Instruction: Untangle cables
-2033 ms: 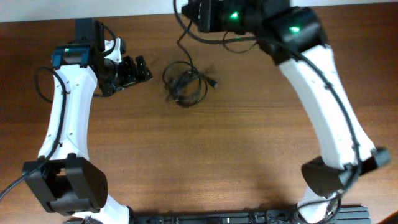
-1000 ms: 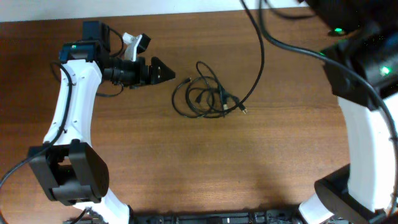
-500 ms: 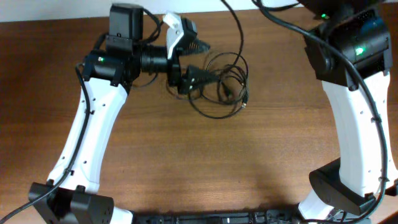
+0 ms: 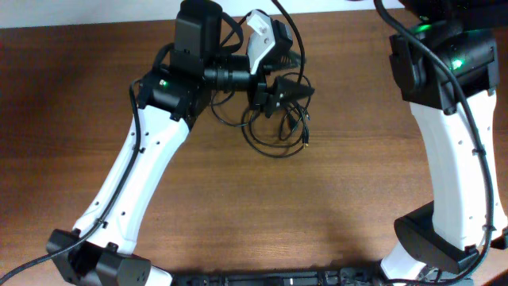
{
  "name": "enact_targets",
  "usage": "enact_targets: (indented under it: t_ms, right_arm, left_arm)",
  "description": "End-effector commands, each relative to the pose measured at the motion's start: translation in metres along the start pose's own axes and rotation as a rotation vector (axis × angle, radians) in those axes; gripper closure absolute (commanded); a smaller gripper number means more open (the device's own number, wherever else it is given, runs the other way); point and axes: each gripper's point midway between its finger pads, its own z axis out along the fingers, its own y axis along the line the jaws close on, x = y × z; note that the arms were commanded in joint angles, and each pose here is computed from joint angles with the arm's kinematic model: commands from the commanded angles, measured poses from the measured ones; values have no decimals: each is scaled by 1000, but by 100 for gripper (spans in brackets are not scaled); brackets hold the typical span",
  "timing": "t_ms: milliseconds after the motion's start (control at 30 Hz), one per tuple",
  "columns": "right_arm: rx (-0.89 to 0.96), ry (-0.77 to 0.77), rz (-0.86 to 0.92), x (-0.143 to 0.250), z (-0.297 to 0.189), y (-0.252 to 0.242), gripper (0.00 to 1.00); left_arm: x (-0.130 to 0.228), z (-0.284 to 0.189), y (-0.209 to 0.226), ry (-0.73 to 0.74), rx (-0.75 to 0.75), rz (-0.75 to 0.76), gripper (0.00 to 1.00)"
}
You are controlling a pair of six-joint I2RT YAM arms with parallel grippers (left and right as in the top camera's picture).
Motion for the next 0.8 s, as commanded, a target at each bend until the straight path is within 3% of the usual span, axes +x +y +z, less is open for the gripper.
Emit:
enact_targets:
  t_ms: [0,67,200,267,367,400,433,500,567,633,700,767]
  right_arm:
    - [-19,3,-8,0,-3,11,96]
    - [-22,18,-9,2,-3,12,96]
    - [0,25,-90,-2,-7,5,96]
    - [234,-3,-158,-31,-36,-54,96]
    - [627,35,-110,-46,-107,-149,93]
    - [725,63,-71,-41,-129,-172,76]
    - [818,127,-67,-31,-151,-195,48]
    - [921,296,-104,-1,-179,-223,23]
    - [982,384,-48,20,-198,-238,14]
    - [1167,419,45,35,-234,-265,12]
    - [1308,450,114,47,-263,-282,5]
    - [1301,583,120,74,-268,-298,4]
  left_arm:
    - [-2,3,-2,0,3,4,73]
    - [-2,3,-2,0,3,4,100]
    - [0,-1,8,6,-49,-43,100]
    - [-8,-22,28,-25,-141,-128,100]
    - [-51,-70,34,-155,-240,-106,100]
    - [-68,-87,31,-202,-270,-70,100]
    - [-86,-103,23,-253,-294,-27,100]
    - [-113,-119,7,-325,-304,33,100]
    - [-138,-128,-6,-401,-294,88,100]
    - [-170,-142,-16,-530,-294,114,100]
    - [-191,-161,-4,-651,-409,104,100]
    - [-201,-178,10,-730,-523,86,100]
